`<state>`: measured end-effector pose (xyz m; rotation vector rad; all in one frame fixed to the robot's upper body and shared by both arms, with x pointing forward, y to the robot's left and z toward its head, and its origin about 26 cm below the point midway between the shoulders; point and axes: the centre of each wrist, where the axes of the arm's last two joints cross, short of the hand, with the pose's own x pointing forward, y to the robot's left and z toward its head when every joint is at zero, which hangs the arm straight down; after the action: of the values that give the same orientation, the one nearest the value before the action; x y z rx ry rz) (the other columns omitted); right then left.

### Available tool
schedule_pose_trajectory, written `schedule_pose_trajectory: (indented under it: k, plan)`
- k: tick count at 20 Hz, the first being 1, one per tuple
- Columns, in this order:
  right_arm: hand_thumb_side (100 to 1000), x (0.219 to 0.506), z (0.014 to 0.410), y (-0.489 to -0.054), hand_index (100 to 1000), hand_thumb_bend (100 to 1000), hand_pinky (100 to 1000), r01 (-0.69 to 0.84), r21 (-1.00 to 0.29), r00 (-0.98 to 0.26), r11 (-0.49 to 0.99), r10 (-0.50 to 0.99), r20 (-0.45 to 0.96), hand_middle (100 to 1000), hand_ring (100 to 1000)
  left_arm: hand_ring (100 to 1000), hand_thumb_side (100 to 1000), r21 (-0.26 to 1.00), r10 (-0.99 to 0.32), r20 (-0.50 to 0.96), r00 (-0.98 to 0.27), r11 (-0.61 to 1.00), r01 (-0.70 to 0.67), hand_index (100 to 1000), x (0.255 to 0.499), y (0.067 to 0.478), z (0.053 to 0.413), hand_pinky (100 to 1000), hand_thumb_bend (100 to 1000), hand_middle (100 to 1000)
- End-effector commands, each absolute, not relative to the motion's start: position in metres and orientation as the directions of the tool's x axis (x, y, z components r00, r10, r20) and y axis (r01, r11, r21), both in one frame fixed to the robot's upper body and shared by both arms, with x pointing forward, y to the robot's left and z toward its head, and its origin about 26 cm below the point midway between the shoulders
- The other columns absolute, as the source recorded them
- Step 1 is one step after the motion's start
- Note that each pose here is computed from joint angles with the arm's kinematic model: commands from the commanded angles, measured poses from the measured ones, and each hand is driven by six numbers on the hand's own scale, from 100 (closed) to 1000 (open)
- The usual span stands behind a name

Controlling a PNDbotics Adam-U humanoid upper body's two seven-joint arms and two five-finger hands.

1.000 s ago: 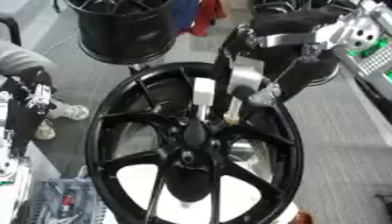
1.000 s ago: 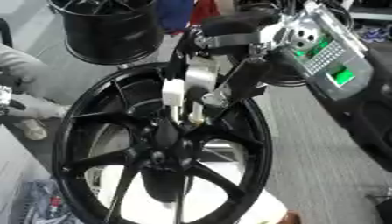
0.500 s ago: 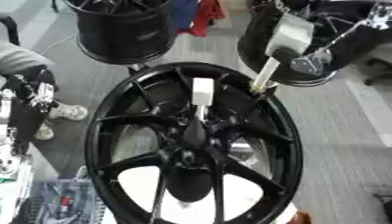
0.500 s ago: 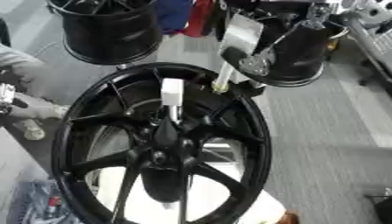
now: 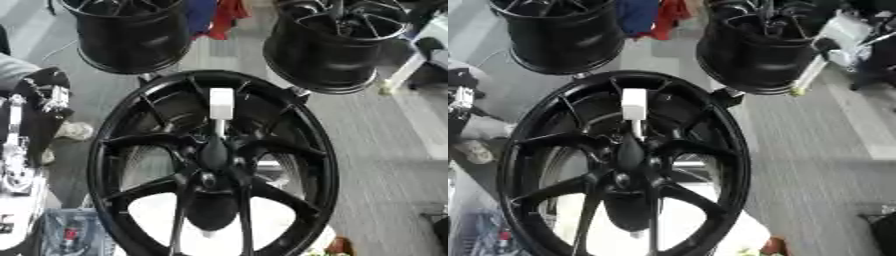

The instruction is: Pull the pin out of the wheel hub.

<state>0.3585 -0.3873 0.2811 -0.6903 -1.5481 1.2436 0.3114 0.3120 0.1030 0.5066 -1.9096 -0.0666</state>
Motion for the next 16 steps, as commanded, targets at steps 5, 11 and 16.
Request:
schedule_pose_trajectory:
  k: [5, 11, 16]
  plan:
    - [340, 0.348, 0.205, -0.463, 946, 372, 836, -0.019, -0.855, 0.09, 0.519, 0.852, 0.515, 896, 852, 612, 599, 0.287, -0.401, 0.853, -0.334, 0.895, -0.341, 781, 0.312, 0.316, 0.116, 449, 220, 639]
    - [352, 0.307, 0.13, -0.505, 942, 384, 825, 0.102, -0.763, 0.277, 0.638, 0.719, 0.638, 890, 840, 613, 600, 0.29, -0.39, 0.855, -0.343, 0.906, -0.309, 781, 0.313, 0.31, 0.115, 450, 218, 639]
    - [350, 0.272, 0.102, -0.514, 941, 376, 819, 0.166, -0.76, 0.273, 0.628, 0.712, 0.647, 881, 833, 613, 600, 0.292, -0.383, 0.856, -0.346, 0.912, -0.287, 781, 0.314, 0.306, 0.114, 449, 218, 639]
